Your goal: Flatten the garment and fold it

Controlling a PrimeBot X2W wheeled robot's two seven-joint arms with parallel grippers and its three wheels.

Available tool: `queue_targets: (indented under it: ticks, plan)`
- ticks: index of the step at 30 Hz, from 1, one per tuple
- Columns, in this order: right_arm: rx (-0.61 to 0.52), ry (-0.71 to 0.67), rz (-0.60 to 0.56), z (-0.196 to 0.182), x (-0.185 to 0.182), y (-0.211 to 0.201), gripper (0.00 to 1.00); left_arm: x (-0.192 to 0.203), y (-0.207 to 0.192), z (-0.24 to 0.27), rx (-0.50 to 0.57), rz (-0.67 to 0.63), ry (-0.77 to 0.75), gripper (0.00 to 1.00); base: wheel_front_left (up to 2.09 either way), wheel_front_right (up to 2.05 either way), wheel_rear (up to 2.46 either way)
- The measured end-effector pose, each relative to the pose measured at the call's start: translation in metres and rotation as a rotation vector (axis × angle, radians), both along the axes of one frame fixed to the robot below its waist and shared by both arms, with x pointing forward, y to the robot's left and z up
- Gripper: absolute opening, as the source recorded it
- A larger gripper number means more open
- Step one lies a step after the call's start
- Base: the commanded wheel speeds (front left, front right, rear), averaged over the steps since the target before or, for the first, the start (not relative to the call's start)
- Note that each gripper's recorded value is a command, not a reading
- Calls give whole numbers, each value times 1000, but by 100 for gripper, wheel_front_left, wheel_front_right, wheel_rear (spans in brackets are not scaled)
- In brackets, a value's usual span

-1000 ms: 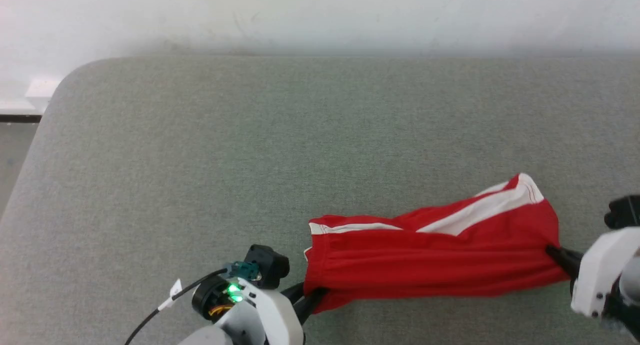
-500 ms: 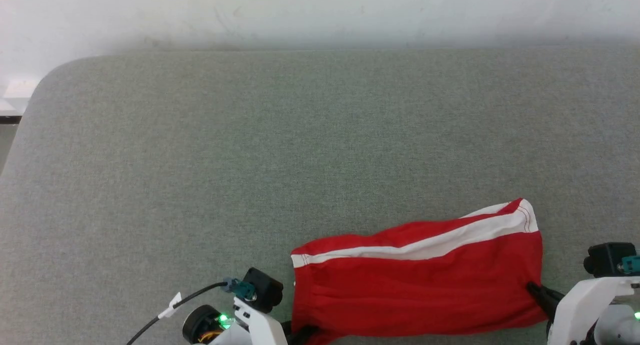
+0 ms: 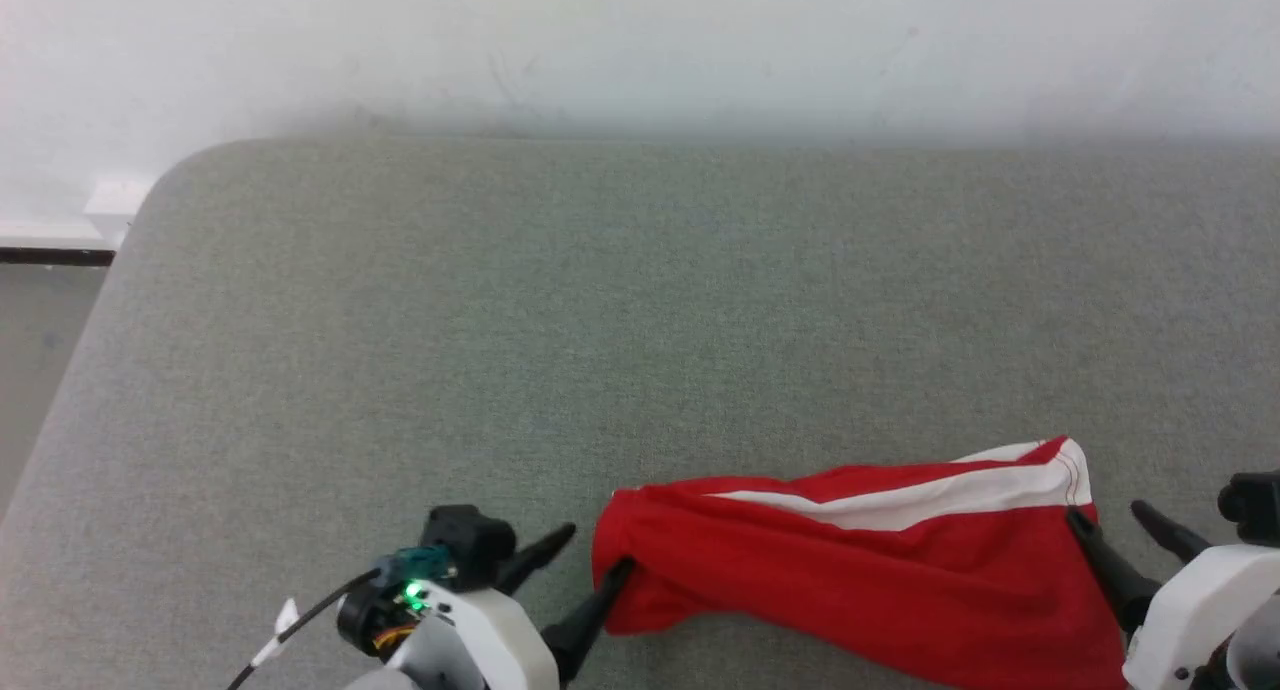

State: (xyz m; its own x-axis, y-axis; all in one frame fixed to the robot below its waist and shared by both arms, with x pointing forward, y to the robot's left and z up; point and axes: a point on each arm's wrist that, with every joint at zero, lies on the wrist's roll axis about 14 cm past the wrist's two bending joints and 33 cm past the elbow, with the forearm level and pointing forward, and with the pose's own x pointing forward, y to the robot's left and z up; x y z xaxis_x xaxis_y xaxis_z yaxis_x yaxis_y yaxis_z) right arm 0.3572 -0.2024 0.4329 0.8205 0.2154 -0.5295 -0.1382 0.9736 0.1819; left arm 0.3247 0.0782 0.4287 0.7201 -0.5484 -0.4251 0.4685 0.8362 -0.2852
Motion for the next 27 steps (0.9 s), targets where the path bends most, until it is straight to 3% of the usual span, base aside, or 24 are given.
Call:
queue_targets:
  ticks: [4, 9, 15, 21, 27]
  plan:
    - [-35, -114, 0, 23, 7, -4, 100, 11, 21, 31, -48, 132, -137, 100, 0, 0, 0]
    - [-60, -153, 5, 26, 8, -1, 100, 15, 49, 60, -88, 292, -273, 100, 0, 0, 0]
    - [-79, -106, -10, 9, 2, -4, 100, 31, 101, 91, 57, 495, -521, 100, 0, 0, 0]
    - [-93, 2, -71, -20, -10, -19, 100, 36, 118, 129, 227, 592, -743, 100, 0, 0, 0]
    - [-25, 125, -93, -51, -17, -9, 100, 24, 121, 121, 296, 647, -756, 100, 0, 0, 0]
